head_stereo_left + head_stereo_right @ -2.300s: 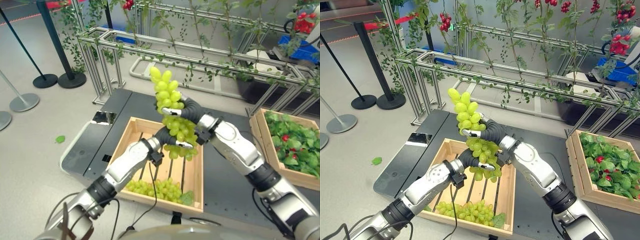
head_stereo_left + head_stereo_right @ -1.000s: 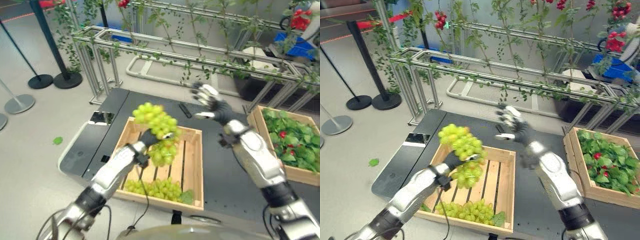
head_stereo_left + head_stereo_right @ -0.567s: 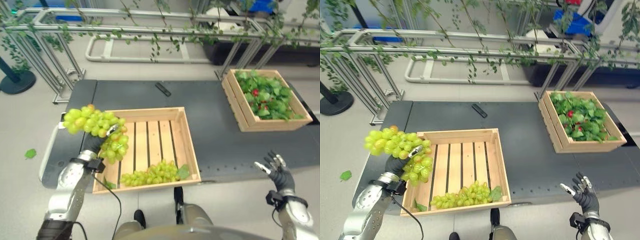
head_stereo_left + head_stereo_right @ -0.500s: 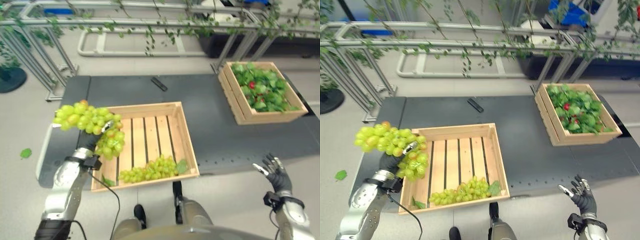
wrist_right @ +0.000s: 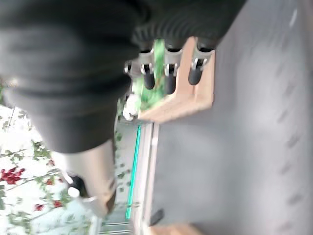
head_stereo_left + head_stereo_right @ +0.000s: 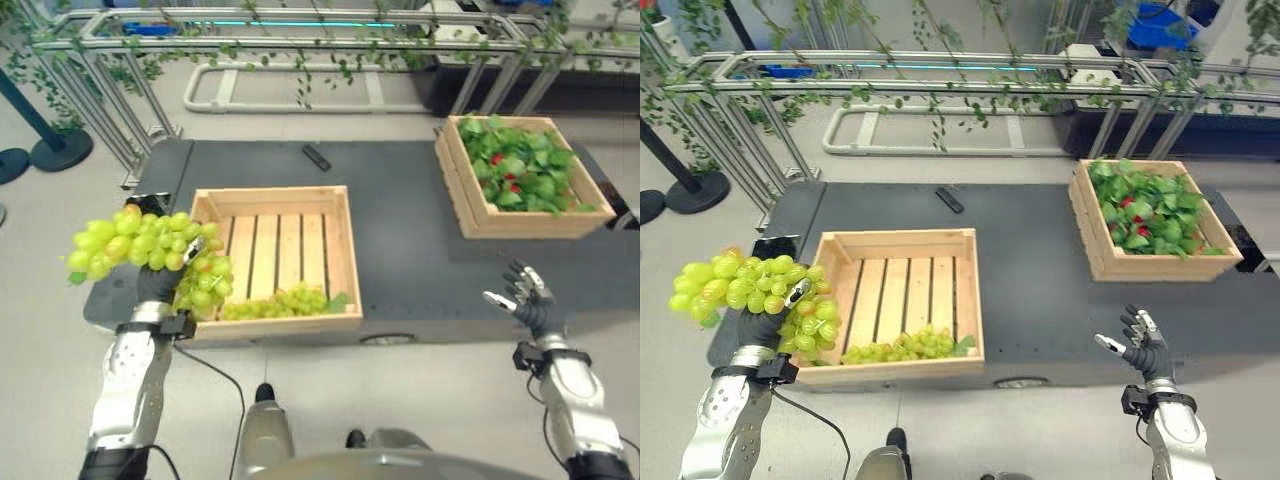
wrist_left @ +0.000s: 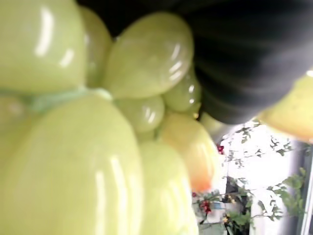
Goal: Pick up the fruits from the basket on one side to the basket on the other side
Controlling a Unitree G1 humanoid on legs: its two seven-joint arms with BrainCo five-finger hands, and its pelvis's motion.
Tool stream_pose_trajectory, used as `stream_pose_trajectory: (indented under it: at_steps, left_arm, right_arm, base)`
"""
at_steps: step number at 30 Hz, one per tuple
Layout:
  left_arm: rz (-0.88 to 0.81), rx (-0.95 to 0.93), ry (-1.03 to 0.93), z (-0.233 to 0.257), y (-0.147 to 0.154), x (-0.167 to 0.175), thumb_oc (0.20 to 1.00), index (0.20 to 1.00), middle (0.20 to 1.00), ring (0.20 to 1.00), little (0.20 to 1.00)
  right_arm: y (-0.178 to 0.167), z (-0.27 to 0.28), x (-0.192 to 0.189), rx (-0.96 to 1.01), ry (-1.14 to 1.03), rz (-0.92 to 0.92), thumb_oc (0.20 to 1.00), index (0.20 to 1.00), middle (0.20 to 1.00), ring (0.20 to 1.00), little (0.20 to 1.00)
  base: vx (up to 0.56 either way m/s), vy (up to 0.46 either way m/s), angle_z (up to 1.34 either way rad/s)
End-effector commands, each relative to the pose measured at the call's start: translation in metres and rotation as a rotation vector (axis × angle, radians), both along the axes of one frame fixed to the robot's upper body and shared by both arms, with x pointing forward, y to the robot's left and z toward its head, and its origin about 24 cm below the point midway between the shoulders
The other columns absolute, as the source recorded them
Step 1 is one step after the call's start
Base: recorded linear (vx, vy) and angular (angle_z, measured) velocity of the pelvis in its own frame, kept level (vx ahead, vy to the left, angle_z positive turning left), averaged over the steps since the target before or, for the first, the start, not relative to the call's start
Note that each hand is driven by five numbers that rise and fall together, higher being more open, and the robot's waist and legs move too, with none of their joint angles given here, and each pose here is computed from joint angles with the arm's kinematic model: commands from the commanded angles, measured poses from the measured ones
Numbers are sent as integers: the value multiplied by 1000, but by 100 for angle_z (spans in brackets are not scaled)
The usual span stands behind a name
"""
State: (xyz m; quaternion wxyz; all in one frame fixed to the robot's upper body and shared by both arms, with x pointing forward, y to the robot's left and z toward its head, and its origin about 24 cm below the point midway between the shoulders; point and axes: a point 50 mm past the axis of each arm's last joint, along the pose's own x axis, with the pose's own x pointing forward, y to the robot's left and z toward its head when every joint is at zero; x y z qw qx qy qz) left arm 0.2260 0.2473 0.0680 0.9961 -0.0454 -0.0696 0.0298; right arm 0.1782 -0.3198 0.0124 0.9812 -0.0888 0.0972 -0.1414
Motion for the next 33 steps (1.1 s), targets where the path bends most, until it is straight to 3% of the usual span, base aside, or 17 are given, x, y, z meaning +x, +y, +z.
stream_pose_trajectory:
  at_steps: [1, 18, 33]
  left_arm:
    - [-6, 57, -217, 42, -1, 12, 200, 200, 200, 200, 200]
    - [-34, 183, -210, 46, -3, 9, 200, 200, 200, 200, 200]
    - [31, 289, -161, 40, 15, -17, 200, 200, 200, 200, 200]
  right_arm:
    - [-15, 29, 4, -104, -128, -45, 1000, 1000, 1000, 1000, 1000]
    - [-4, 6, -2, -12, -87, -99, 1000, 1000, 1000, 1000, 1000]
    - [36, -9, 16, -26, 6, 136, 1000, 1000, 1000, 1000, 1000]
  base:
    - [-315, -209, 121]
    - [-145, 47, 66]
    - [-4, 141, 8]
